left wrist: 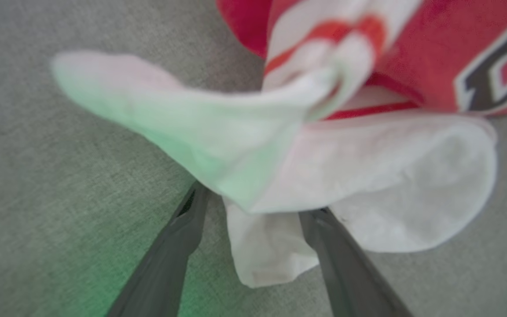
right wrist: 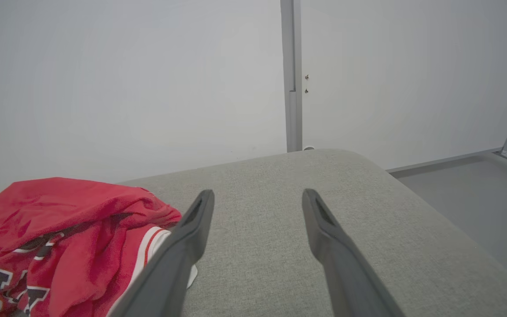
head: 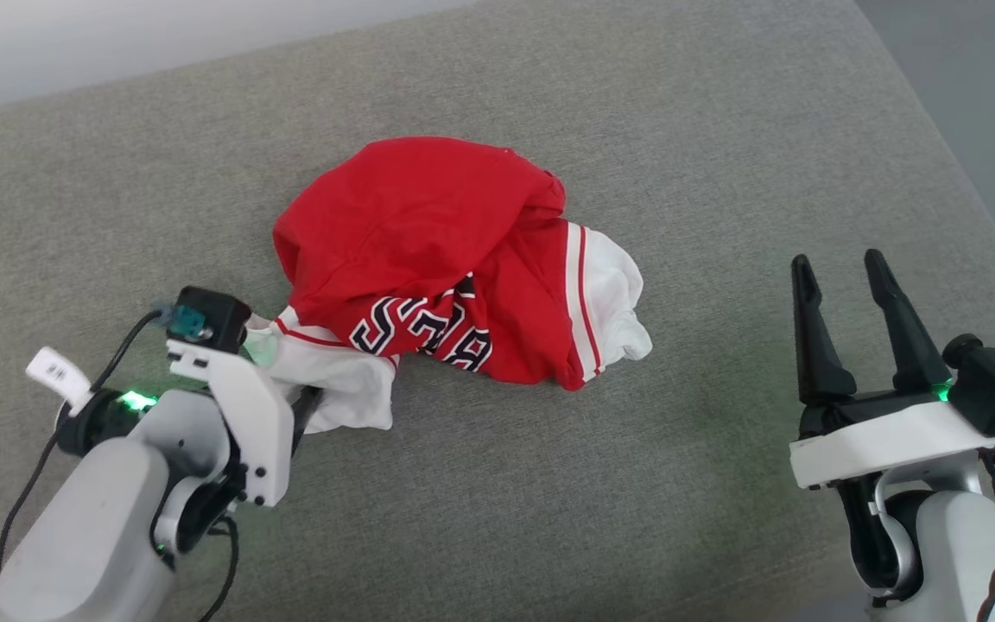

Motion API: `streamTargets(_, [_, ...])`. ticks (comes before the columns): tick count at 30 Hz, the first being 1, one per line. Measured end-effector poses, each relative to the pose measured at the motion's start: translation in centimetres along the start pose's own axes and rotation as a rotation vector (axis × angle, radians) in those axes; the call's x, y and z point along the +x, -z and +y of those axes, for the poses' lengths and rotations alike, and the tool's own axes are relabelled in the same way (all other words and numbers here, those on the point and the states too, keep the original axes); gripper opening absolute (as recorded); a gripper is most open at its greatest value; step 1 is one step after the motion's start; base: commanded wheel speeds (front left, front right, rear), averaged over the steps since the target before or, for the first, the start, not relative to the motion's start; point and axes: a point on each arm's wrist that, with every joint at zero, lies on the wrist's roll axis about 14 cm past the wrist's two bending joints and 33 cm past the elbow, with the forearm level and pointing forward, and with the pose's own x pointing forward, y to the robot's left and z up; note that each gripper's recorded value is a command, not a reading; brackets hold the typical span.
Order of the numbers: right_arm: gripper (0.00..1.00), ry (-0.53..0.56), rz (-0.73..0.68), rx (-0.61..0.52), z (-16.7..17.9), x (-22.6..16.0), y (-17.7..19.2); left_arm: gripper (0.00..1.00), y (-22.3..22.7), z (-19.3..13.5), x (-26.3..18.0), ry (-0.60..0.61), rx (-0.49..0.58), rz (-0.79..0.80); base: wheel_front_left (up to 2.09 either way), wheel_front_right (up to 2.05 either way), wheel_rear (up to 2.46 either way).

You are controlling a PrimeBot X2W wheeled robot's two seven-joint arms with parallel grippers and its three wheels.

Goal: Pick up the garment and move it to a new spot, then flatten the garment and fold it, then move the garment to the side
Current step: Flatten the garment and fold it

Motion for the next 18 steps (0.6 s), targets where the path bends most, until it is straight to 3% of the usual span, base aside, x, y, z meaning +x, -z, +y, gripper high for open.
streamTargets(1, [1.00, -0.004, 0.004, 0.003, 0.2, 0.1, 0.2, 0.87, 0.1, 0.1, 0.1, -0.002, 0.002, 0.017, 0.00, 0.00, 0.00])
streamTargets(2, [1.00, -0.006, 0.010, 0.006, 0.2, 0.2, 0.4, 0.40, 0.2, 0.1, 0.3, -0.005, 0.004, 0.034, 0.00, 0.00, 0.00])
streamTargets(3, [1.00, -0.008, 0.014, 0.006, 0.3, 0.3, 0.6, 0.00, 0.3, 0.1, 0.3, -0.006, 0.016, 0.053, 0.00, 0.00, 0.00])
streamTargets(13, [1.00, -0.042, 0.006, 0.016, 1.5, 1.6, 0.6, 0.00, 0.4, 1.1, -1.2, -0.008, -0.022, 0.098, 0.00, 0.00, 0.00])
streamTargets(18, [1.00, -0.058, -0.005, 0.023, 2.2, 2.0, 0.2, 0.00, 0.2, 4.8, -4.9, -0.111, -0.056, 0.053, 0.00, 0.00, 0.00])
